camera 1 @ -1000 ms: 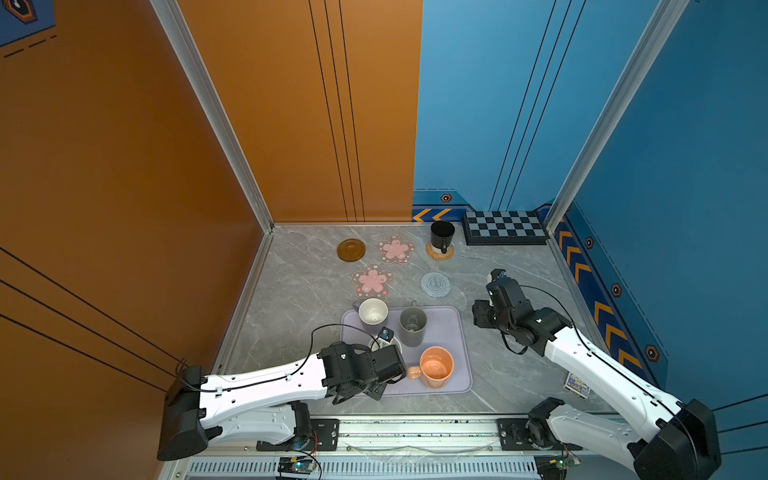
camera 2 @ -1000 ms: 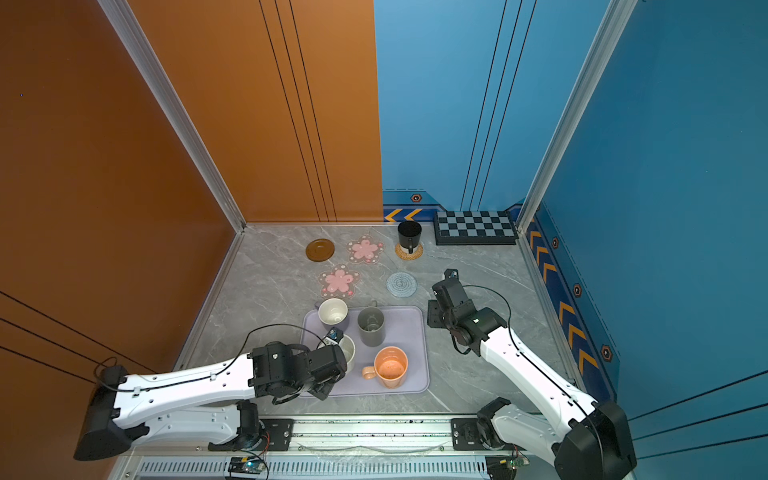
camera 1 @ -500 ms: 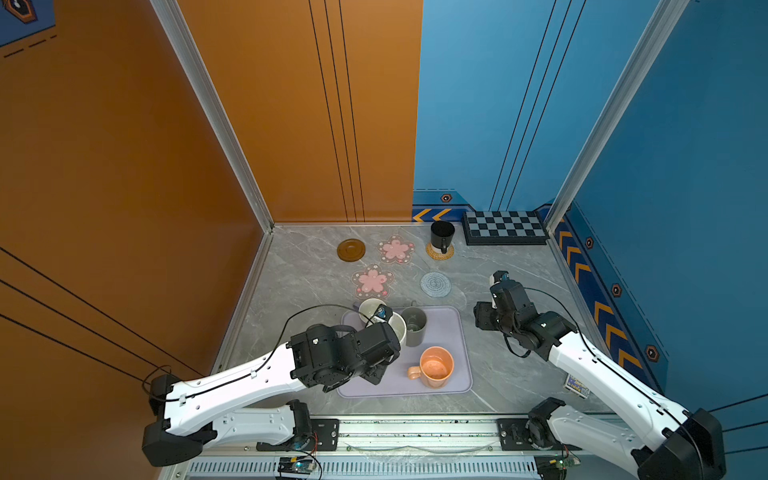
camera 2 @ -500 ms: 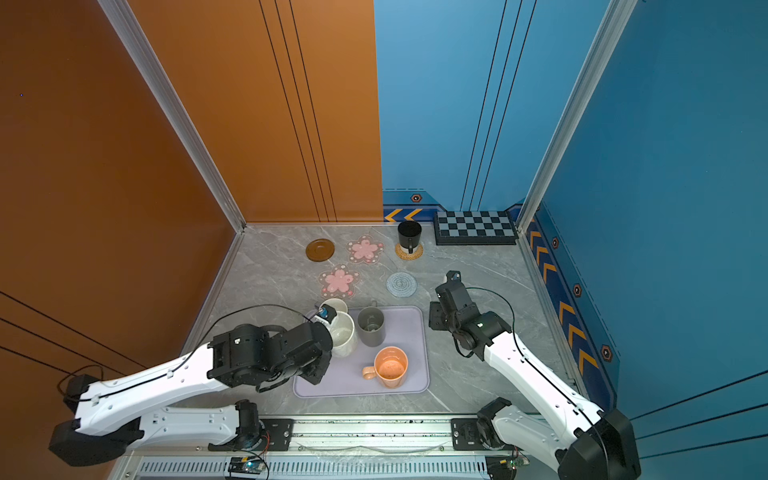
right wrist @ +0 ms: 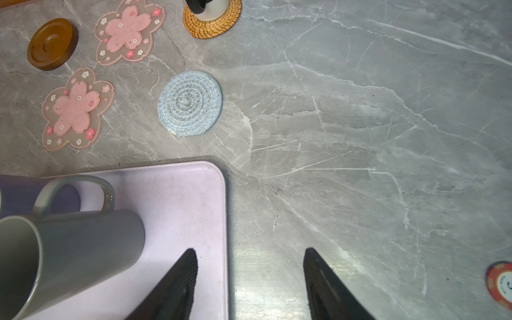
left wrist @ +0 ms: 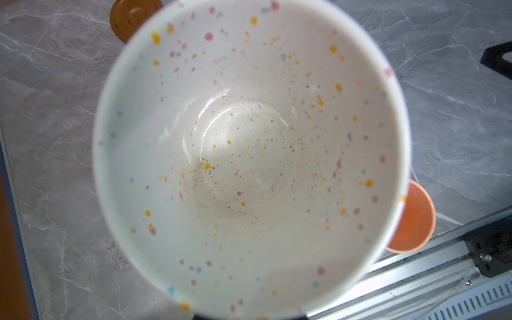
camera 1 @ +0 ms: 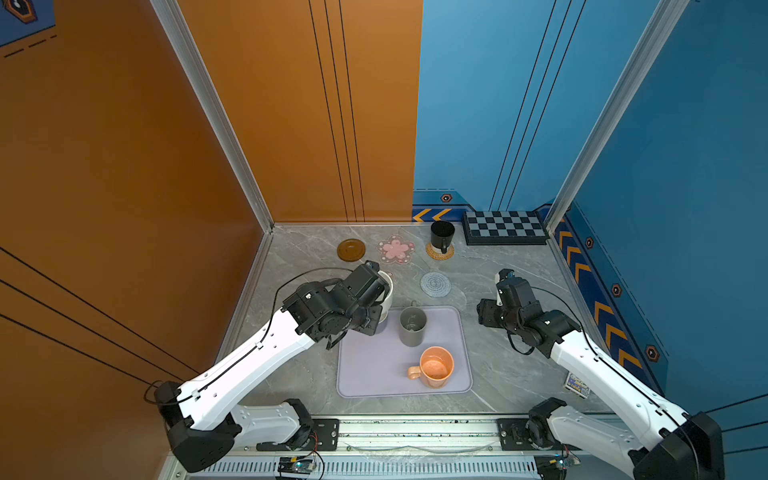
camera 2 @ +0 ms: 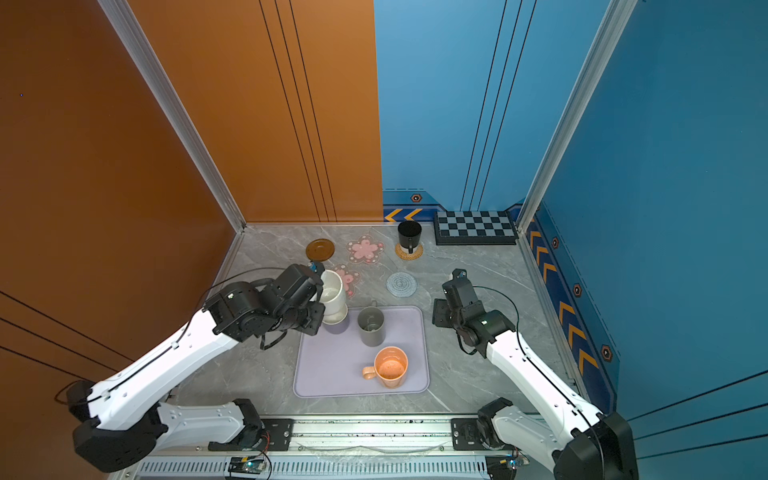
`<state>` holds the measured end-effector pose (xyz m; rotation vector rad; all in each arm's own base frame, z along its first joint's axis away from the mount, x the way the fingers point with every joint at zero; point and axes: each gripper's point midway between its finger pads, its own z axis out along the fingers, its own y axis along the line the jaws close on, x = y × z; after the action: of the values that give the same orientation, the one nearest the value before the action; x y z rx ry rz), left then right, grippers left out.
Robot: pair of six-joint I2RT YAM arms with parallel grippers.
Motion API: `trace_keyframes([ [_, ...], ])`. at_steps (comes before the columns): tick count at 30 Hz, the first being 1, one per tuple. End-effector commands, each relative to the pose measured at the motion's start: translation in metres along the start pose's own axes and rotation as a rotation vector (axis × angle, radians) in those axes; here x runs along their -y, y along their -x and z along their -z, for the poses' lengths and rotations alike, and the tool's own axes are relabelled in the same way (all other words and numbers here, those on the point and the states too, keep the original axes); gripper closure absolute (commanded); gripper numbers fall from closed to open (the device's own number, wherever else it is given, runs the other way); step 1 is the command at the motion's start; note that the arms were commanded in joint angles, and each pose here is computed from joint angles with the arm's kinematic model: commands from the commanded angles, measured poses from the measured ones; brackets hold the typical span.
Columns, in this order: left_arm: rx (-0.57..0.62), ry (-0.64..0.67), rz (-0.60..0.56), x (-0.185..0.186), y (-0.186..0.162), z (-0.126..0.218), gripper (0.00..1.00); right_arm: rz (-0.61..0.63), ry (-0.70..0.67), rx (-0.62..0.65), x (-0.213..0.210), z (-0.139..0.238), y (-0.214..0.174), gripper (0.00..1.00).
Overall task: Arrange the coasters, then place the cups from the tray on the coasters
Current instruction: 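Lift the white speckled mug and carry it toward the wooden coaster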
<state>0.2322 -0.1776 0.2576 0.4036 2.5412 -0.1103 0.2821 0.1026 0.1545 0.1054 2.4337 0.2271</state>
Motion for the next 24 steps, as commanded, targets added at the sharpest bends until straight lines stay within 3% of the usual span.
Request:
trace_keyframes([
  [1, 0.089, -0.076, -0.008, 0.009, 0.042, -0.001, 1.00, -0.008, 0.014, 0.004, -0.001, 0.001, 0.000, 0.36],
  [12, 0.077, -0.148, 0.044, 0.005, 0.129, -0.060, 1.00, -0.183, 0.054, -0.041, -0.009, 0.009, -0.008, 0.36],
  [24, 0.114, -0.214, 0.083, 0.018, 0.216, -0.132, 1.00, -0.177, -0.035, -0.018, 0.001, 0.025, 0.002, 0.36],
])
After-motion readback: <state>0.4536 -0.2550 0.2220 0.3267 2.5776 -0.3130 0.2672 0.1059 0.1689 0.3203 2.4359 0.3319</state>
